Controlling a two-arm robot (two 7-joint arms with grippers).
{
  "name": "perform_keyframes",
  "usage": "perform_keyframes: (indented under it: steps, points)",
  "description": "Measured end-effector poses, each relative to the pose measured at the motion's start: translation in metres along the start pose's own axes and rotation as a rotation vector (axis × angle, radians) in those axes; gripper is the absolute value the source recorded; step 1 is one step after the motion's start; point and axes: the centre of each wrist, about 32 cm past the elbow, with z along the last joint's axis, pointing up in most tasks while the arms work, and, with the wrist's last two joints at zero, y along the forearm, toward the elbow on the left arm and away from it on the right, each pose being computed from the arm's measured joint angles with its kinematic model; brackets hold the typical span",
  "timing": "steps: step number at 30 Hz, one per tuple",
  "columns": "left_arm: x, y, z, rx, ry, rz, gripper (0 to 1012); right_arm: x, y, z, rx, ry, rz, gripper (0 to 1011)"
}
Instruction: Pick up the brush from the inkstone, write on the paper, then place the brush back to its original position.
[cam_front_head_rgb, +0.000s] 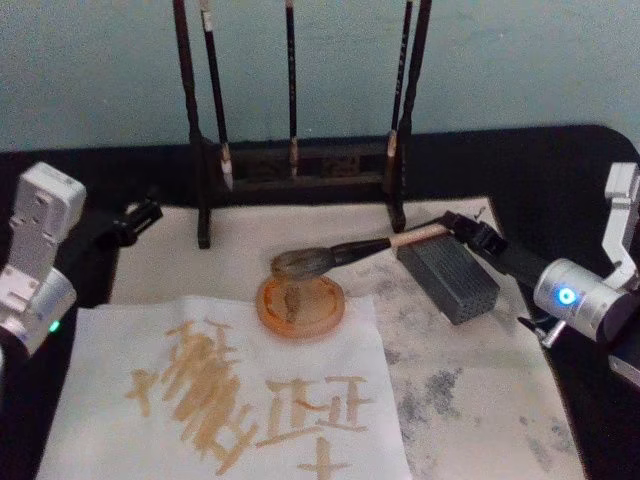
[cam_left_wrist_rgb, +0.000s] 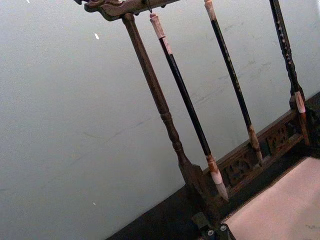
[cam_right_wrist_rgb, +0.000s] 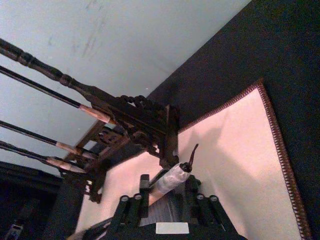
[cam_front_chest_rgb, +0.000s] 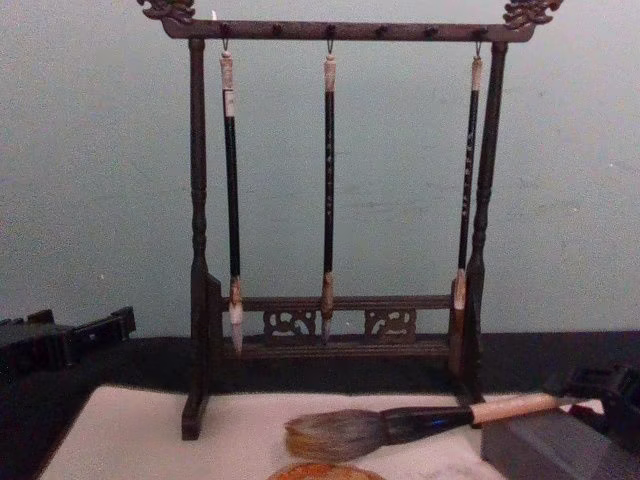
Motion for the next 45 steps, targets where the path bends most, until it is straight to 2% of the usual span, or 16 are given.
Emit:
perform_keyframes:
  steps: [1,2,4,5,8,11,12,18,34,45]
  points:
    - [0.0000,0.0000,0.0000,0.000,0.000,0.000,1002,-0.002,-0.001,0.000,-0.002,-0.012,-0.006,462]
    - [0.0000,0.0000,0.0000,0.000,0.000,0.000,1002,-0.003,-0.002,0.001,-0.002,-0.018,-0.009,462]
    - [0.0000,0.0000,0.0000,0.000,0.000,0.000,1002,-0.005,-0.003,0.001,-0.002,-0.029,-0.017,529]
    - [0.0000,0.0000,0.0000,0.000,0.000,0.000,1002,-0.007,-0.003,0.002,-0.001,-0.038,-0.021,600]
    - [0.0000,0.0000,0.0000,0.000,0.000,0.000,1002,-0.009,-0.005,0.003,0.000,-0.049,-0.031,669]
    - [0.0000,0.0000,0.0000,0.000,0.000,0.000,1002,-0.013,-0.007,0.004,0.003,-0.065,-0.037,826]
    - [0.0000,0.0000,0.0000,0.000,0.000,0.000,1002,-0.013,-0.007,0.004,0.003,-0.065,-0.037,826]
    - [0.0000,0.0000,0.0000,0.000,0.000,0.000,1002,-0.019,-0.009,0.007,0.012,-0.100,-0.023,1003]
    - [0.0000,0.0000,0.0000,0.000,0.000,0.000,1002,-0.031,-0.016,0.010,0.016,-0.177,-0.036,1003]
    - [0.0000,0.0000,0.0000,0.000,0.000,0.000,1002,-0.041,-0.026,0.010,0.020,-0.262,-0.071,1003]
